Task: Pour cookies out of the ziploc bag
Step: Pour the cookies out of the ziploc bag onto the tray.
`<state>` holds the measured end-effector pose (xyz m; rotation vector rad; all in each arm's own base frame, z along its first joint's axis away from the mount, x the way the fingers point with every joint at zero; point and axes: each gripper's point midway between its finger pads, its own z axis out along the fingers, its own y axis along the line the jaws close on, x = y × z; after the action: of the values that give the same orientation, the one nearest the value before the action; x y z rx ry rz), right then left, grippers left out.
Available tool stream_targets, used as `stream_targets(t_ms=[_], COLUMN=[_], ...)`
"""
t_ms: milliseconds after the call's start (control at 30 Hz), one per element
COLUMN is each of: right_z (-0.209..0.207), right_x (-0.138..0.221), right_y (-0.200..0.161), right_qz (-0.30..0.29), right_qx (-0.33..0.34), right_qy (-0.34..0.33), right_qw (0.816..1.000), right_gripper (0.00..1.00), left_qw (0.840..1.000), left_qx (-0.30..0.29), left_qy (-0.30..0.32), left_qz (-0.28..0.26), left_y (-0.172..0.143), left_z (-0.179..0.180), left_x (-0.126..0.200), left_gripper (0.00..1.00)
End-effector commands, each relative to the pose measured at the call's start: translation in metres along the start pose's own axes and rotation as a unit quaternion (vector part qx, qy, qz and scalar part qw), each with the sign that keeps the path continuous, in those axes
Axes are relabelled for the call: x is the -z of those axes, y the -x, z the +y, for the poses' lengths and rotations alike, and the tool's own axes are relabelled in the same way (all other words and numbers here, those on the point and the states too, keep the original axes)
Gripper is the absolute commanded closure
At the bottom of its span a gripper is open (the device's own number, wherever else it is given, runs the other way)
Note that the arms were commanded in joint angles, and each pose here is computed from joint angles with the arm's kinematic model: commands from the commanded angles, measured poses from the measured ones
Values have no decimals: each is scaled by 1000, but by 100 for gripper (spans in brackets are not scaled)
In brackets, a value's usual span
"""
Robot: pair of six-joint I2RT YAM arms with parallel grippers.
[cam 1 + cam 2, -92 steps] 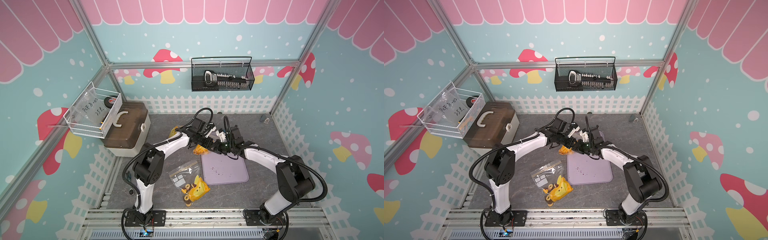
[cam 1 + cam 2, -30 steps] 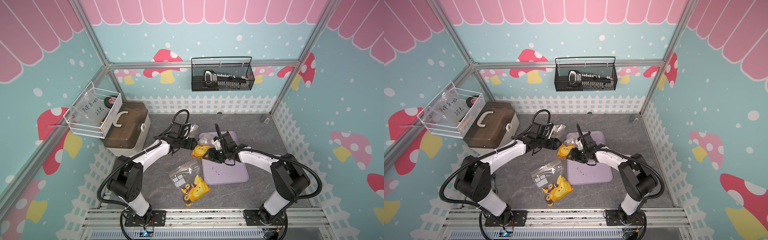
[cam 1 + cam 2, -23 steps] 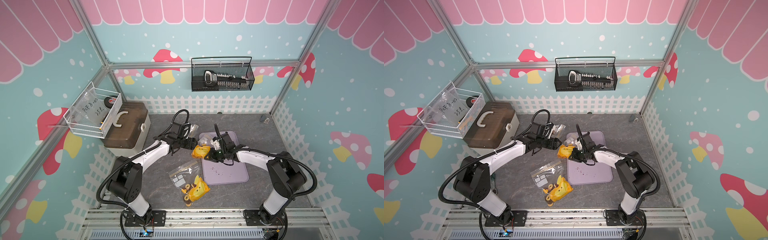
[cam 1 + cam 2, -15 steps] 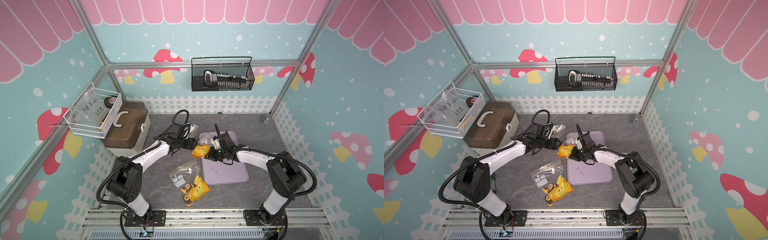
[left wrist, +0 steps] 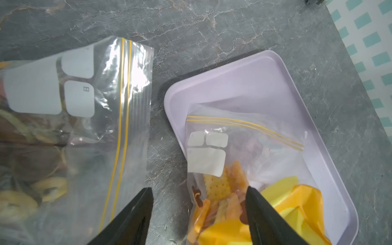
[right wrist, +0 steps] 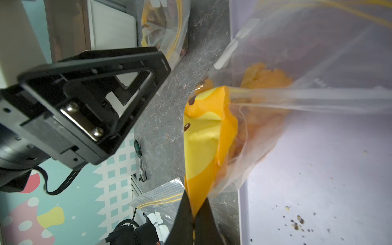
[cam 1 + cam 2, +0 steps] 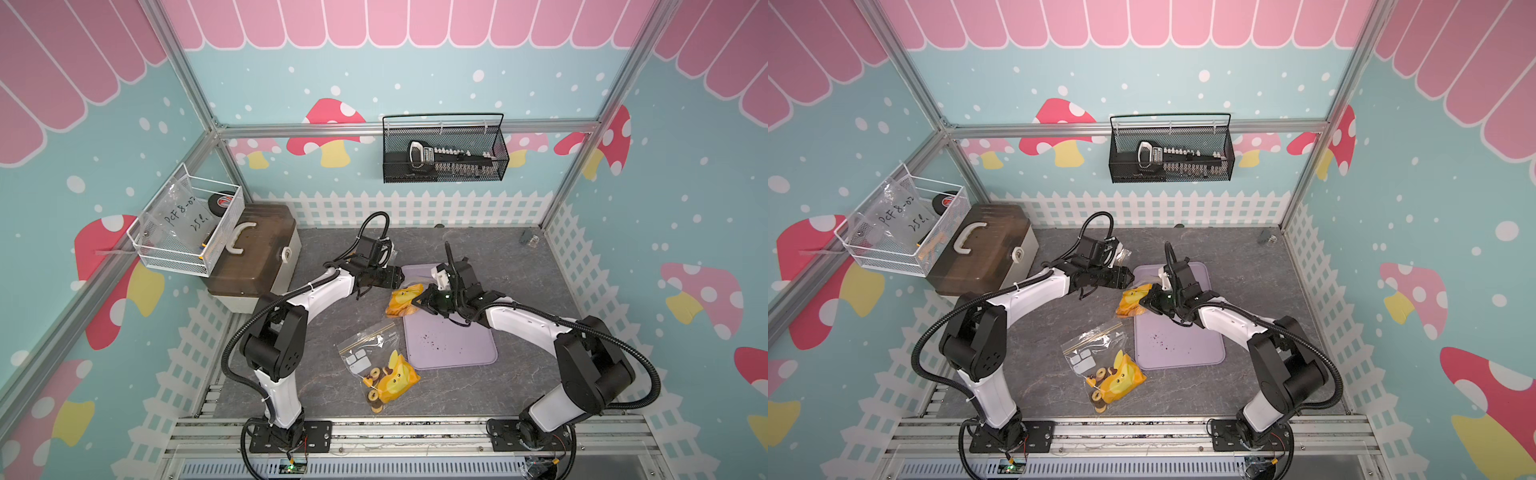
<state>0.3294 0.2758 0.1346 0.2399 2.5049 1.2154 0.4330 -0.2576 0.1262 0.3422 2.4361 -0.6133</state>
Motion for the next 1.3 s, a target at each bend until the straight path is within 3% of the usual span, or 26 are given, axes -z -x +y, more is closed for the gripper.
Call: stream_targets(t_ms=[0,200,400,633,800,1000,1033,1067,1267], right_z=[16,11,17,19,18,25,27,31,35], right_x=[23,40,44,48,43,41,42,42,40], right_y=[23,41,60,74,78,84,86,87,90], right_qz=[-51,-85,-100,-123,-119,-118,-119,-117,-113], right_qx=[-4,-13,-16,-27,-29,-27,-26,-24,-24], right_qy=[27,27,34,38,39,49,52,56,59], right_qw=[998,996,994,991,992,991,991,991,992], right_gripper=[100,100,100,100,100,100,100,100,100], left_qw=[1000,1000,1000,998,995,992,991,989,981], left_qx=[10,3,-11,-43,-71,-99,-107,-115,-151], left_qy=[-9,-15,-12,-30,-44,-23,-27,-33,-61], left_qz=[-2,10,5,-48,-51,-71,-77,-82,-102], left_y=[8,8,2,-28,-58,-51,-47,-45,-30], left_z=[-8,-17,-27,-62,-71,-65,-67,-70,-82], left_x=[-1,-11,5,47,50,43,42,40,23], left_gripper=[27,27,27,27,26,15,5,2,1])
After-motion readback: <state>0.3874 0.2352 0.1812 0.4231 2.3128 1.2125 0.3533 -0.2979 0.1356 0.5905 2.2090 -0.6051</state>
